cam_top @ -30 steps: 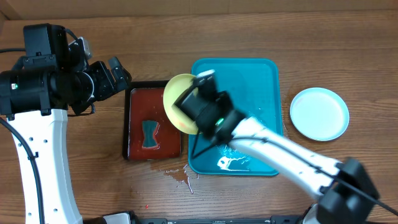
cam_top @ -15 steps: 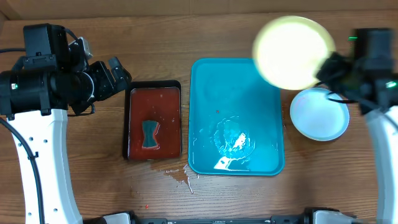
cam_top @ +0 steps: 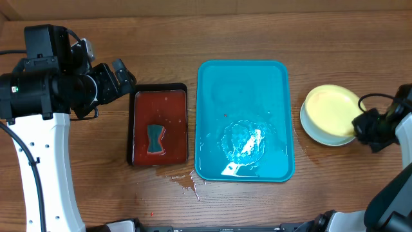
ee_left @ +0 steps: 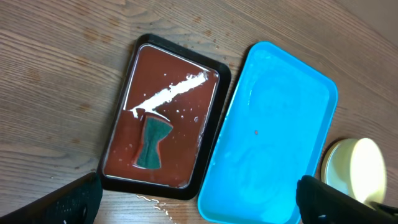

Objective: Clean dirty plates on tray and stack at the side
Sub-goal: 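Carry the yellow plate right and lower it onto the plate stack, then open the right gripper and withdraw it from the stacked plates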

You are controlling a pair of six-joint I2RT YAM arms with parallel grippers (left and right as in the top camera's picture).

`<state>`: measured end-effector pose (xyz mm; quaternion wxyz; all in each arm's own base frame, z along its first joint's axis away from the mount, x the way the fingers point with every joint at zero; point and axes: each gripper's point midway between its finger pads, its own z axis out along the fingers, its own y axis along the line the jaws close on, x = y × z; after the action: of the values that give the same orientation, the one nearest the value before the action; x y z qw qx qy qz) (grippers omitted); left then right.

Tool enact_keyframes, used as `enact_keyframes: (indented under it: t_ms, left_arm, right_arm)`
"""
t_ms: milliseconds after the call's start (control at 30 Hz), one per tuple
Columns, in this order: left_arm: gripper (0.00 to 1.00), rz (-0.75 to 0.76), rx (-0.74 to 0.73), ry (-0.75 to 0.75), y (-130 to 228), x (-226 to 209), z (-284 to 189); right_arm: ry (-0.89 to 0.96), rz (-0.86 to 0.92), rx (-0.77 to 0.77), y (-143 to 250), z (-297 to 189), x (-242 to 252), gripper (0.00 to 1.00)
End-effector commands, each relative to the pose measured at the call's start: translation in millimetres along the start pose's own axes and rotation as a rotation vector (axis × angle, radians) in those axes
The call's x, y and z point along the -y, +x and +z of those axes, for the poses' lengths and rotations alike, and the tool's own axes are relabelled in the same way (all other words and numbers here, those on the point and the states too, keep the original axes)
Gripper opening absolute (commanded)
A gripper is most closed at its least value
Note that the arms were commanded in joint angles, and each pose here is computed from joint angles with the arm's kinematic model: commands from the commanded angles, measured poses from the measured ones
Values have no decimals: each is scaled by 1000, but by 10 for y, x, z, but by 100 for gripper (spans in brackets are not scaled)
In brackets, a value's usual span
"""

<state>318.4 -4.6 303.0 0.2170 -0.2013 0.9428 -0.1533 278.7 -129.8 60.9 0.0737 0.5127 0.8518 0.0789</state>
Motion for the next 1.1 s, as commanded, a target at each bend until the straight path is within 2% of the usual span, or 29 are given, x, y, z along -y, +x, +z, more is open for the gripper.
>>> enact_keyframes:
  t_ms: [0,33,67,200,300,367,400,433,467,600,733,900,1067]
  left_arm:
    - [100,39,26,28,-22,77,-93]
    - [100,39,26,28,-22,77,-93]
    - [100,39,26,28,-22,77,-93]
    - [100,39,26,28,-22,77,-93]
    - [100,39,26,28,-22,77,-93]
    - [100,39,26,28,-22,77,-93]
    - [100,39,26,28,-22,77,-93]
    - [100,39,26,28,-22,77,-93]
    - [100,39,26,28,-22,77,-93]
    - [100,39,26,28,-22,77,-93]
    - [100,39,26,28,-22,77,-93]
    - [100,39,26,28,-22,77,-93]
    - [100,39,26,28,-22,77,-93]
  right_arm:
    - [-43,9,0,-2,-11,-73,40]
    - [-47,34,-6,11,-43,-84,50]
    - [-54,44,-12,26,-88,-102,53]
    - [-113,7,-20,145,-422,-263,56]
    - [-254,-162,-4,339,-824,-565,56]
    - [-408,-358,12,596,-1167,-851,56]
    - [-543,-533,26,902,-1472,-1069,61]
    - [-598,-599,30,1074,-1609,-1146,78]
    - [-622,-632,35,1179,-1685,-1176,100]
    - [-706,-772,47,1658,-1974,-1248,100]
    - [-750,-848,36,1929,-2101,-1254,100]
    - [-688,-841,-2,1990,-2013,-1131,100]
    - [-722,-886,140,1866,-2104,-1293,100]
